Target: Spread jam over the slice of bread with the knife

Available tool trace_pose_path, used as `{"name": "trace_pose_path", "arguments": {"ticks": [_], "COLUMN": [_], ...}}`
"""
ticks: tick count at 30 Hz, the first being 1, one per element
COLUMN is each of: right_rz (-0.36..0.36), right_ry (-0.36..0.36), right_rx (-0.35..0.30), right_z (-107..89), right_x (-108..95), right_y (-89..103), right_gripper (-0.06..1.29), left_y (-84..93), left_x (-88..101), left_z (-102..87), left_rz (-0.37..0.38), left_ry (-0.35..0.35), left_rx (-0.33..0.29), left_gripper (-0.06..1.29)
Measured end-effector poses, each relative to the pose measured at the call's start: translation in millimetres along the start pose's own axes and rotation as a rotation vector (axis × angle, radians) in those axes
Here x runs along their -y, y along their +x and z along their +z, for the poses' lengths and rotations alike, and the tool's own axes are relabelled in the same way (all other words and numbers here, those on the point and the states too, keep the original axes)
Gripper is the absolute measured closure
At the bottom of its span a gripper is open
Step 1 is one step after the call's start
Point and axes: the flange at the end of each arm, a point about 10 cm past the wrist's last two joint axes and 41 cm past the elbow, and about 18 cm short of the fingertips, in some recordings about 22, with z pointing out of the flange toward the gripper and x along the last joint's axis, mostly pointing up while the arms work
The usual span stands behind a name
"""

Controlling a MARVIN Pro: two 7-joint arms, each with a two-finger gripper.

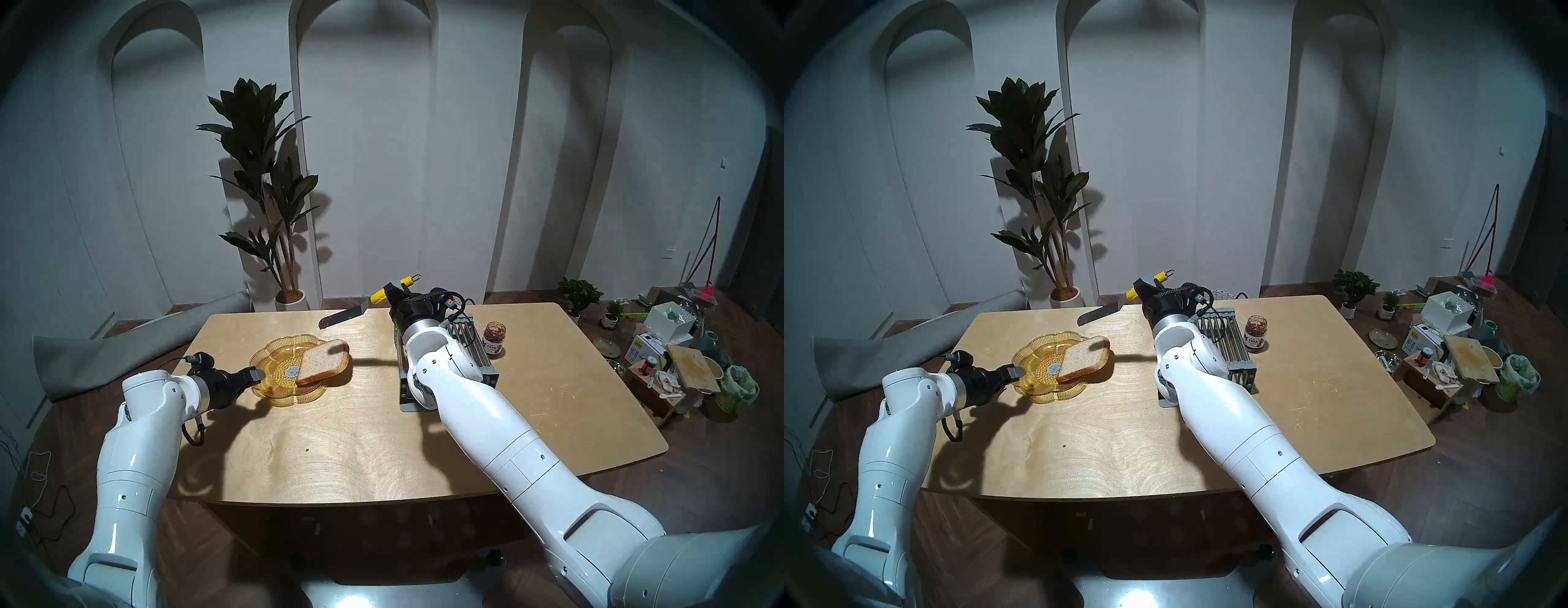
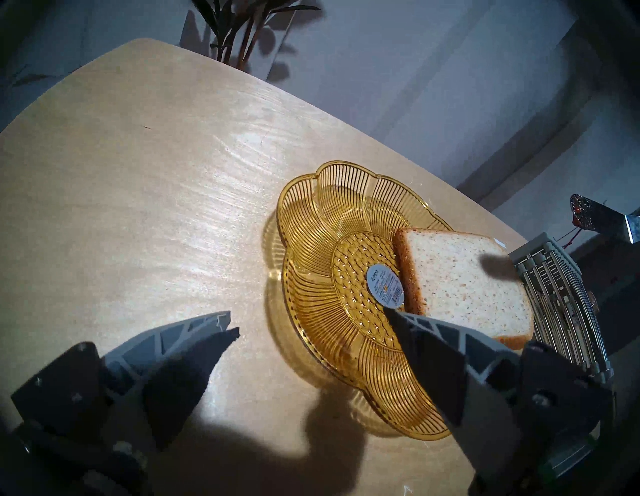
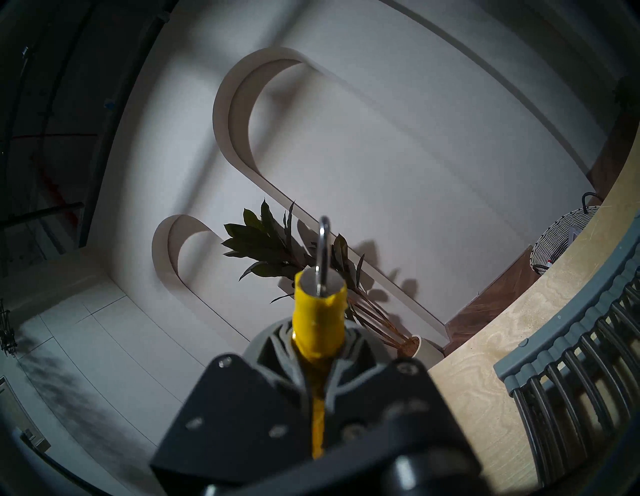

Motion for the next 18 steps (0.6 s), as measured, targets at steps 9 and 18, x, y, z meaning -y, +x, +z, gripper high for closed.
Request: {"name": "trace_pose_path", "arguments": {"ticks": [9, 18], "right_rz": [-0.002, 0.002], "right_ry": [-0.017, -0.025], "right_rx": [-0.007, -0.011], "right_z": [0.4, 0.7], "right_x": [-6.3, -6.2], "right_y": [-1.2, -1.6], "right_gripper": [1.21, 1.21], "left_y": [4.7, 5.2], "left_x": [-5.7, -6.5], "left_z": [5.6, 8.4], "left_rz": [0.011, 0.014], "left_ry": [0.001, 0.008], "left_rx": [0.004, 0.007], "left_gripper": [0.17, 0.60]}}
